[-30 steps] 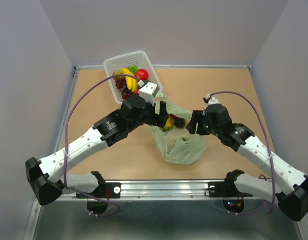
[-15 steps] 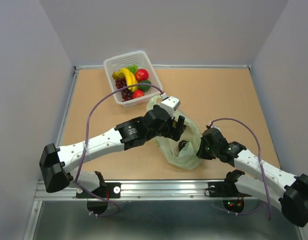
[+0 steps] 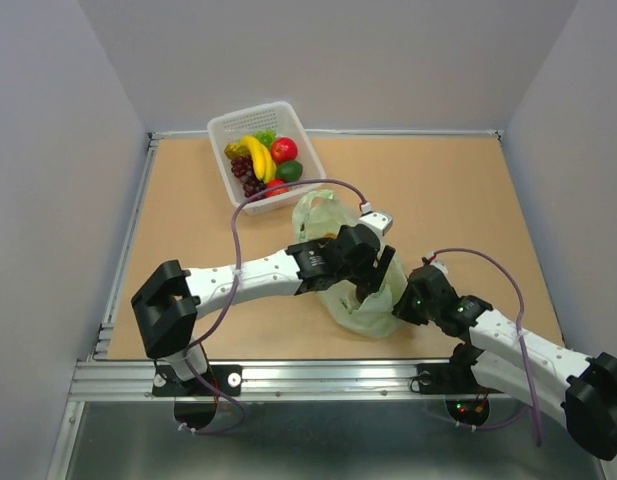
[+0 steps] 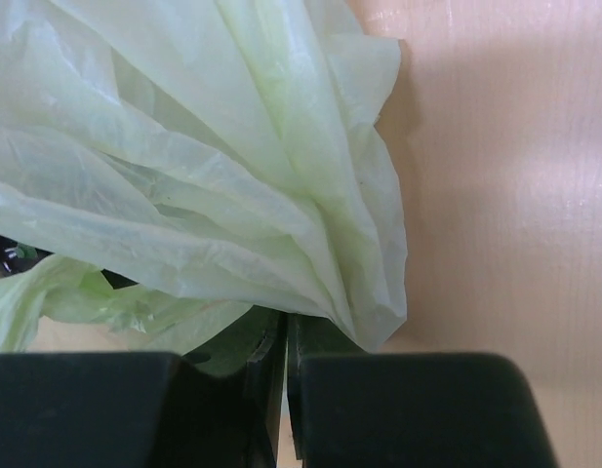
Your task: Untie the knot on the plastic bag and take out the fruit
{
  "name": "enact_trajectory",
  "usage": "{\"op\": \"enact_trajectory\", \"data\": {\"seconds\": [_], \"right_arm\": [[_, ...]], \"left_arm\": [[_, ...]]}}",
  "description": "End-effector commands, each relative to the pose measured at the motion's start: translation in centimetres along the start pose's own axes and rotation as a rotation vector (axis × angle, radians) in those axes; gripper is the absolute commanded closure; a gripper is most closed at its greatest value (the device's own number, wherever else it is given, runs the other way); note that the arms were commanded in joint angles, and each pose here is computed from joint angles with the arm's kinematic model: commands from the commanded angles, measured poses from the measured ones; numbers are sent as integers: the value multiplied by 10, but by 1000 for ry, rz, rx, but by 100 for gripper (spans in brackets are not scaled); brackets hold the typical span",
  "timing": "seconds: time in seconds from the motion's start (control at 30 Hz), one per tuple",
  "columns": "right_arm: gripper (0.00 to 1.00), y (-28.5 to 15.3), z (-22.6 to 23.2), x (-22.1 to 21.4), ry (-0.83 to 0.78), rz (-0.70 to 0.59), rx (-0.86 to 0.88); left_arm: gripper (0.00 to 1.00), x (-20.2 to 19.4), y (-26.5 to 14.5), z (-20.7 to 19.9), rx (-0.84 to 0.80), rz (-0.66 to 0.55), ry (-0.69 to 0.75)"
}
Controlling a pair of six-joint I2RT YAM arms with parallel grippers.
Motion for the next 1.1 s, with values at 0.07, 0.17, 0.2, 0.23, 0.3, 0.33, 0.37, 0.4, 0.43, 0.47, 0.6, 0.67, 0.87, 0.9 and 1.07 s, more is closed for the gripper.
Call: {"op": "enact_trajectory", "data": {"seconds": [0.07, 0.17, 0.2, 0.23, 0.3, 0.33, 0.37, 0.4, 0.43, 0.47, 0.6, 0.67, 0.87, 0.9, 1.07], "right_arm": [[93, 13, -3, 0, 67, -49, 10], [95, 19, -3, 0, 71, -52, 12], [96, 23, -2, 1, 77, -60, 9], [97, 26, -2, 2, 77, -71, -2], [97, 30, 4, 6, 64, -84, 0], [97, 35, 3, 6, 55, -85, -20], [97, 36, 5, 7, 51, -86, -17], [97, 37, 11, 10, 44, -90, -8], [97, 38, 15, 12, 41, -94, 3], [97, 38, 17, 13, 39, -100, 5], [89, 29, 34, 27, 41, -168, 69], [80, 21, 42, 34, 50, -208, 111], [57, -6, 60, 47, 47, -271, 232], [55, -9, 60, 47, 27, -269, 238], [50, -21, 77, 44, -16, -206, 319]], "left_arm": [[18, -4, 21, -2, 53, 46, -44], [18, -11, 28, 4, 79, 53, -74], [18, -15, 31, 11, 94, 62, -103], [19, -17, 32, 14, 101, 66, -117], [23, -24, 35, 21, 119, 76, -137], [28, -26, 37, 22, 114, 81, -141], [31, -27, 38, 21, 105, 85, -135], [35, -30, 39, 19, 89, 91, -130], [38, -29, 40, 17, 65, 85, -126], [46, -30, 41, 11, 20, 89, -128], [64, -51, 50, 4, -24, 128, -131], [66, -60, 55, 3, -23, 149, -134], [70, -87, 69, 0, -40, 207, -136], [70, -90, 70, 0, -38, 213, -132], [70, -86, 68, 5, -5, 190, -134]]}}
Point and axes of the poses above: each gripper's point midway between its finger pads, its own y axis out along the fingers, its own z axis along the line the jaws close on, x = y × z, the point moved 6 cm from there along -y, back along the fingers, and after that the axes turned 14 degrees about y, right-handed, at the moved point
